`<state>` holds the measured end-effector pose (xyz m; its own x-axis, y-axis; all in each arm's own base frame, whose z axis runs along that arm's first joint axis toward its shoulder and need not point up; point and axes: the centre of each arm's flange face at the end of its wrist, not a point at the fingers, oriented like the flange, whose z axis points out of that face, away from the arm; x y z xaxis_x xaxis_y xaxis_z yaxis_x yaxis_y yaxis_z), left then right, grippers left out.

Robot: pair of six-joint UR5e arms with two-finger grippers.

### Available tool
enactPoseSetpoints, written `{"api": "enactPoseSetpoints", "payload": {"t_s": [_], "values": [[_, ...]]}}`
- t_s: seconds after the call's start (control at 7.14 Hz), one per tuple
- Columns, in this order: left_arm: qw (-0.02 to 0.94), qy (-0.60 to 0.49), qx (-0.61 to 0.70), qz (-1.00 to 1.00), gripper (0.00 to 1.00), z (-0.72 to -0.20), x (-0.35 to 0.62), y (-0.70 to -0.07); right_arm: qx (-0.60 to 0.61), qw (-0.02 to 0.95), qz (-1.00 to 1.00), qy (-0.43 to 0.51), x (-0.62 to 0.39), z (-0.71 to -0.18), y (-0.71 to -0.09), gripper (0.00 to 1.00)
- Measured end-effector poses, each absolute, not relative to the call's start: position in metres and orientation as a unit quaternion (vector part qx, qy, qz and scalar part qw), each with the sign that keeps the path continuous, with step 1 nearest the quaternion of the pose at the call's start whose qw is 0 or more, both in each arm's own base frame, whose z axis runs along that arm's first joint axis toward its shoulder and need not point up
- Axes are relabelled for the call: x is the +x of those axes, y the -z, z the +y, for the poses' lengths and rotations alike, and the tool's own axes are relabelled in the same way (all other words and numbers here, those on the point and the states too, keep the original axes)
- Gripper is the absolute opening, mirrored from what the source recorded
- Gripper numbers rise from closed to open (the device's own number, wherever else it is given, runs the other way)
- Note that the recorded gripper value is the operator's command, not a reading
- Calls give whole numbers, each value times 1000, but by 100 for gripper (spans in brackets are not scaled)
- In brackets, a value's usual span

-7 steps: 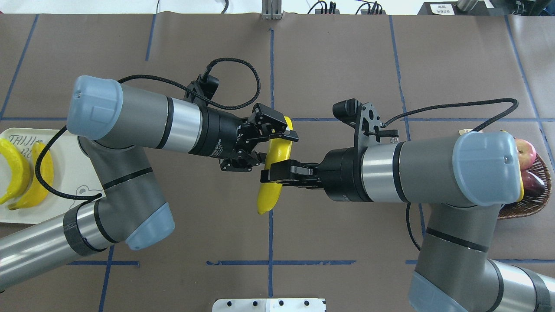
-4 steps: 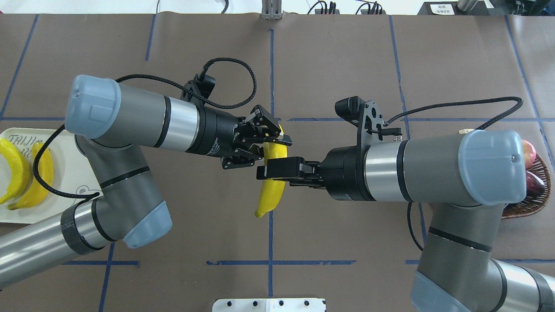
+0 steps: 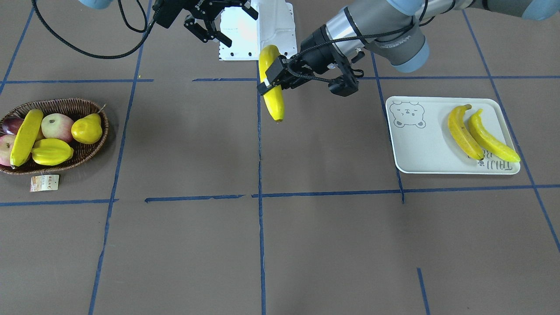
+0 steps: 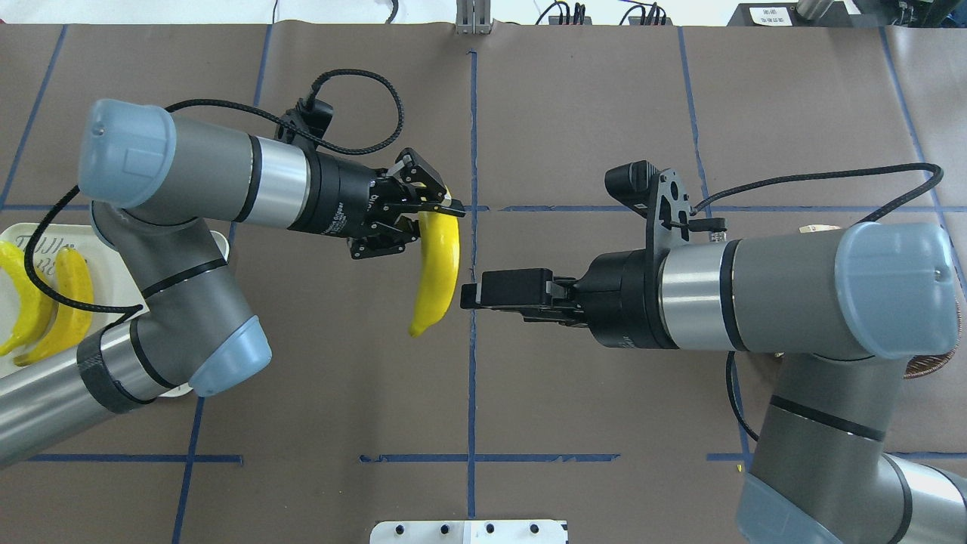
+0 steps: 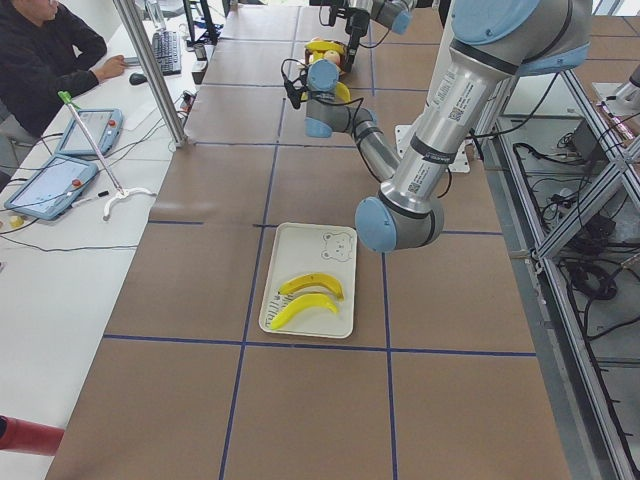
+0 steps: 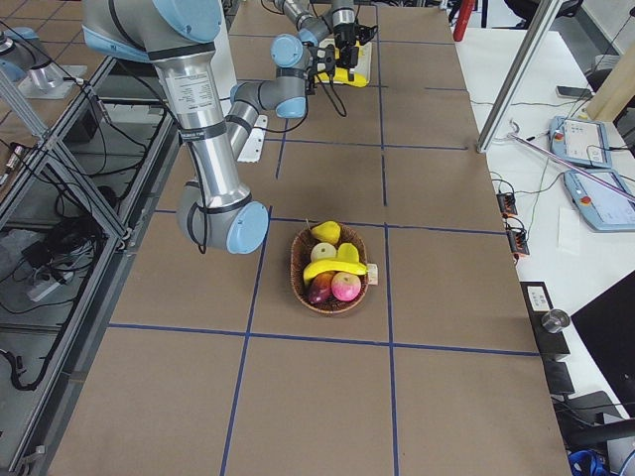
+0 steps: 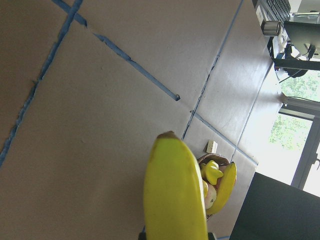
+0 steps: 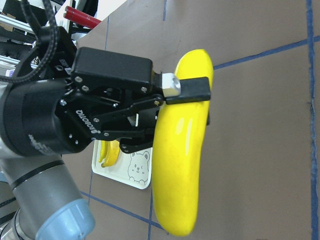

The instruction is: Transfer all bananas from basket to plate

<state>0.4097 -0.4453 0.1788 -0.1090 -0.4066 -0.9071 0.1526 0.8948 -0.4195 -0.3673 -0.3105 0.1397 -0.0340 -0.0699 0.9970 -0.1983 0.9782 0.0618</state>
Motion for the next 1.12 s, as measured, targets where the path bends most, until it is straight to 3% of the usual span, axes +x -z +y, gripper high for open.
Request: {"api": "enactPoseSetpoints", "payload": {"t_s": [0.42,0.84,1.12], "values": [[739,239,-26,629,0,-465,347,-306,97,718,-685,-75,-332,-320,-187,100],[819,230,36,525,0,-442,293,-442,102,741,-655,-105,-311,-341,-222,100],[852,225,63,468,0,-431,278,-497,105,747,-646,-117,-308,-352,-233,100]]}}
